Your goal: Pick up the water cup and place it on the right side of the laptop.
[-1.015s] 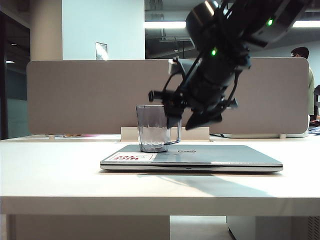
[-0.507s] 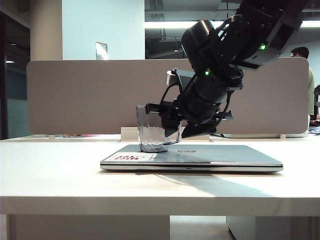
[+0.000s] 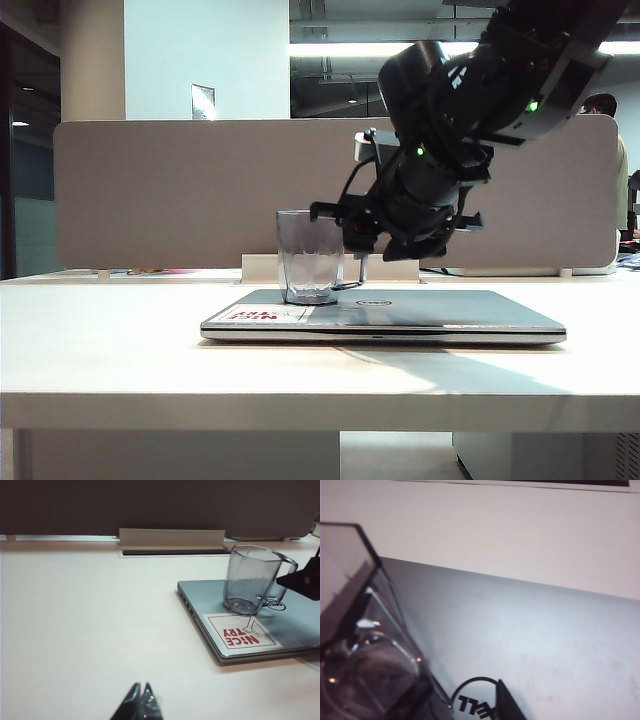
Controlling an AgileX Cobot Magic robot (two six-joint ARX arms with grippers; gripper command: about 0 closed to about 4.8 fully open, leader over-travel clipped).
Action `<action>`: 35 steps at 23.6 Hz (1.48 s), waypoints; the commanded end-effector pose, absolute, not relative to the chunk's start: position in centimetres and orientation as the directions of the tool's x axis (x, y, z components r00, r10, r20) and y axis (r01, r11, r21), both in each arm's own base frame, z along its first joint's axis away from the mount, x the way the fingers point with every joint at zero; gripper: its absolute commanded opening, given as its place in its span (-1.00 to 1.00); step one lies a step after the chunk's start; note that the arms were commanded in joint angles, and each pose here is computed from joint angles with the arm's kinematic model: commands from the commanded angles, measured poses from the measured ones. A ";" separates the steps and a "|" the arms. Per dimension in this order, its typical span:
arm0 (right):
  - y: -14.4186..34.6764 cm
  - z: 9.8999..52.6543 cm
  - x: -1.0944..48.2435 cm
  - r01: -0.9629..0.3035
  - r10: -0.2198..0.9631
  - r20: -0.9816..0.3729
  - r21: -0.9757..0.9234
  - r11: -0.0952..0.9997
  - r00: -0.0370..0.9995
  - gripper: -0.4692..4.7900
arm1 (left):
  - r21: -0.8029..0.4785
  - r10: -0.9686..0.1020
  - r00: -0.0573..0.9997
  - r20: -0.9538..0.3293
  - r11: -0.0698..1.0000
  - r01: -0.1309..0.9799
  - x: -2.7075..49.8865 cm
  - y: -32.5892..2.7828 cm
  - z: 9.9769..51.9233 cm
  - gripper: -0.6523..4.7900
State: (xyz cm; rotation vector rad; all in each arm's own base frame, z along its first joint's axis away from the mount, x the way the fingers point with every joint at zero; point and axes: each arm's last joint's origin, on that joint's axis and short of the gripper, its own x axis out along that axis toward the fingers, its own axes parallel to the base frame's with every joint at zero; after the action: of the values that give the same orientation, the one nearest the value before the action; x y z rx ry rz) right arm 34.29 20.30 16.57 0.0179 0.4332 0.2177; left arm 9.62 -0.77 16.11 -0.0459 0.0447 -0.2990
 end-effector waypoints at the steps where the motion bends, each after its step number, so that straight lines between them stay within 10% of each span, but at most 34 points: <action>1: 20.2 16.4 34.6 -0.195 0.206 -0.406 0.069 0.978 0.890 -0.07 | -0.049 -0.299 0.954 -0.022 0.953 0.298 9.6 -0.8 16.4 -0.78; 7: 20.2 15.7 34.9 -0.192 0.206 -0.391 0.075 0.978 0.897 -0.07 | -0.049 -0.299 0.954 -0.022 0.953 0.298 9.6 -0.8 16.4 -0.78; 11: 20.3 15.9 35.0 -0.194 0.211 -0.370 0.083 0.977 0.905 -0.52 | -0.049 -0.299 0.954 -0.022 0.953 0.298 9.6 -0.8 16.4 -0.78; 23: 20.3 16.1 35.0 -0.215 0.214 -0.360 0.038 0.976 0.908 -0.84 | -0.049 -0.299 0.954 -0.022 0.953 0.298 9.6 -0.8 16.4 -0.78; 35: 19.2 20.3 34.3 -0.234 0.212 -0.294 -0.039 0.972 0.932 -0.84 | -0.049 -0.299 0.954 -0.022 0.954 0.297 9.6 -0.8 16.4 -0.78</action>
State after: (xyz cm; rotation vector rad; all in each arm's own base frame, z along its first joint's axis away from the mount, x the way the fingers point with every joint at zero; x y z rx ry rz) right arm 34.31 19.60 19.22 -0.0783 0.3193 0.2394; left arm 9.62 -0.77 16.11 -0.0478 0.0450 -0.2997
